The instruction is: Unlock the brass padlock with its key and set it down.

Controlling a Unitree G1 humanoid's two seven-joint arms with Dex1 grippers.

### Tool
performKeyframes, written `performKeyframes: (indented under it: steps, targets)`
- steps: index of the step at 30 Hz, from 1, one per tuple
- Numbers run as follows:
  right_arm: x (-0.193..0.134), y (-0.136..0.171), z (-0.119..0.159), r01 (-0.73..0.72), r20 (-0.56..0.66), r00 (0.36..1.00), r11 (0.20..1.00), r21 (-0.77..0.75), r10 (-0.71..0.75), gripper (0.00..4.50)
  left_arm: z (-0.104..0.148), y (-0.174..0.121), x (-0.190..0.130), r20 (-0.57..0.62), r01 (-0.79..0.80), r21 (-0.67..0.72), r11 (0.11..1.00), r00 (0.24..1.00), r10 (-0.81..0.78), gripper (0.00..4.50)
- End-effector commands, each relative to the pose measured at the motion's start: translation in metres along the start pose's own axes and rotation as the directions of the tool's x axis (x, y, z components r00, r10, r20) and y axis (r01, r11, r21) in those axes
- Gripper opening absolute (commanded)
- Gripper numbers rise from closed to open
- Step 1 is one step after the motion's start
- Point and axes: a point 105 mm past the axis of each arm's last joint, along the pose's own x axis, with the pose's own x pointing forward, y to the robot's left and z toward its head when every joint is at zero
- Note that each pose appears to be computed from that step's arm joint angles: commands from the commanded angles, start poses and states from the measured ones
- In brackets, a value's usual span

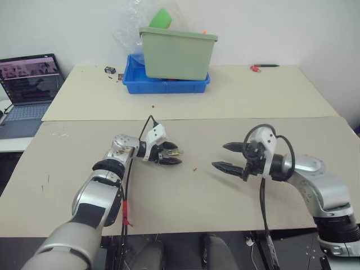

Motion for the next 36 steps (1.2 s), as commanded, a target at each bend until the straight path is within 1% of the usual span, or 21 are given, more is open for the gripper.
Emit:
performKeyframes:
  steps: [1,4,5,9,13,15,18,19,20,21,22,24,25,26,28,30,31,33,35,36]
  targets:
    - [-0.004,-0.006,0.015,0.037,0.047,0.998,0.998,-0.047,-0.034,4.5,-0.008,0.003,-0.01,-0.049,-0.005,-0.006,1.0,0.999,0.005,2.13]
    - [-0.004,-0.008,0.017,0.042,0.055,0.998,0.998,-0.05,-0.04,4.5,-0.009,0.005,-0.014,-0.058,-0.023,0.005,1.0,0.998,0.023,1.05]
    - [-0.004,-0.009,0.018,0.044,0.06,0.997,0.998,-0.05,-0.041,4.5,-0.01,0.006,-0.015,-0.065,-0.027,0.014,1.0,0.997,0.028,0.81]
    - [-0.004,-0.012,0.02,0.052,0.063,0.997,0.997,-0.052,-0.049,4.5,-0.011,0.005,-0.013,-0.064,-0.027,0.041,0.999,0.997,0.03,0.82]
    - [-0.002,-0.016,0.02,0.073,0.066,0.995,0.996,-0.059,-0.069,4.5,-0.003,0.002,-0.003,-0.003,-0.04,0.094,0.995,0.999,0.041,0.82]
    - [-0.001,-0.018,0.021,0.087,0.069,0.994,0.994,-0.064,-0.083,4.5,0.008,0.004,-0.001,0.054,-0.08,0.142,0.987,0.996,0.073,0.82]
    - [0.002,-0.02,0.023,0.111,0.071,0.992,0.991,-0.079,-0.106,4.5,0.033,0.008,-0.004,0.179,-0.175,0.231,0.957,0.975,0.135,0.82]
    - [0.002,-0.021,0.025,0.132,0.076,0.989,0.988,-0.079,-0.126,4.5,0.044,0.009,-0.007,0.233,-0.224,0.283,0.933,0.959,0.159,0.82]
    - [0.003,-0.025,0.033,0.167,0.11,0.98,0.986,0.008,-0.167,4.5,0.056,0.009,-0.013,0.292,-0.306,0.344,0.888,0.933,0.209,0.82]
    - [0.002,-0.024,0.042,0.169,0.159,0.97,0.982,0.087,-0.181,4.5,0.065,0.007,-0.019,0.35,-0.378,0.379,0.845,0.904,0.247,0.82]
    - [0.002,-0.022,0.05,0.159,0.199,0.962,0.977,0.142,-0.186,4.5,0.071,0.004,-0.025,0.393,-0.441,0.41,0.798,0.875,0.282,0.82]
    - [-0.001,-0.007,0.054,0.13,0.212,0.962,0.974,0.184,-0.169,4.5,0.067,-0.024,-0.039,0.461,-0.516,0.493,0.7,0.838,0.293,0.82]
    - [-0.002,-0.001,0.053,0.124,0.209,0.964,0.972,0.198,-0.166,4.5,0.063,-0.04,-0.044,0.475,-0.528,0.548,0.649,0.835,0.278,0.82]
    - [-0.003,0.003,0.053,0.122,0.204,0.965,0.97,0.21,-0.165,4.5,0.061,-0.051,-0.047,0.479,-0.531,0.582,0.616,0.836,0.267,0.82]
    - [-0.004,0.008,0.053,0.111,0.21,0.963,0.96,0.255,-0.167,4.5,0.053,-0.065,-0.051,0.466,-0.53,0.647,0.548,0.844,0.265,0.82]
    - [-0.004,0.011,0.05,0.118,0.191,0.966,0.954,0.275,-0.175,4.5,0.049,-0.07,-0.056,0.464,-0.548,0.679,0.488,0.836,0.293,0.82]
    - [-0.005,0.011,0.046,0.136,0.162,0.969,0.952,0.273,-0.185,4.5,0.05,-0.071,-0.058,0.468,-0.559,0.699,0.446,0.829,0.305,0.82]
    - [-0.005,0.01,0.036,0.16,0.101,0.976,0.949,0.271,-0.194,4.5,0.05,-0.073,-0.06,0.466,-0.566,0.719,0.404,0.823,0.324,0.82]
    - [-0.003,0.014,0.031,0.132,0.079,0.983,0.944,0.304,-0.163,4.5,0.052,-0.072,-0.062,0.481,-0.591,0.714,0.376,0.804,0.349,0.82]
    - [0.0,0.019,0.03,0.109,0.064,0.989,0.951,0.288,-0.133,4.5,0.053,-0.074,-0.061,0.487,-0.592,0.723,0.356,0.803,0.345,0.82]
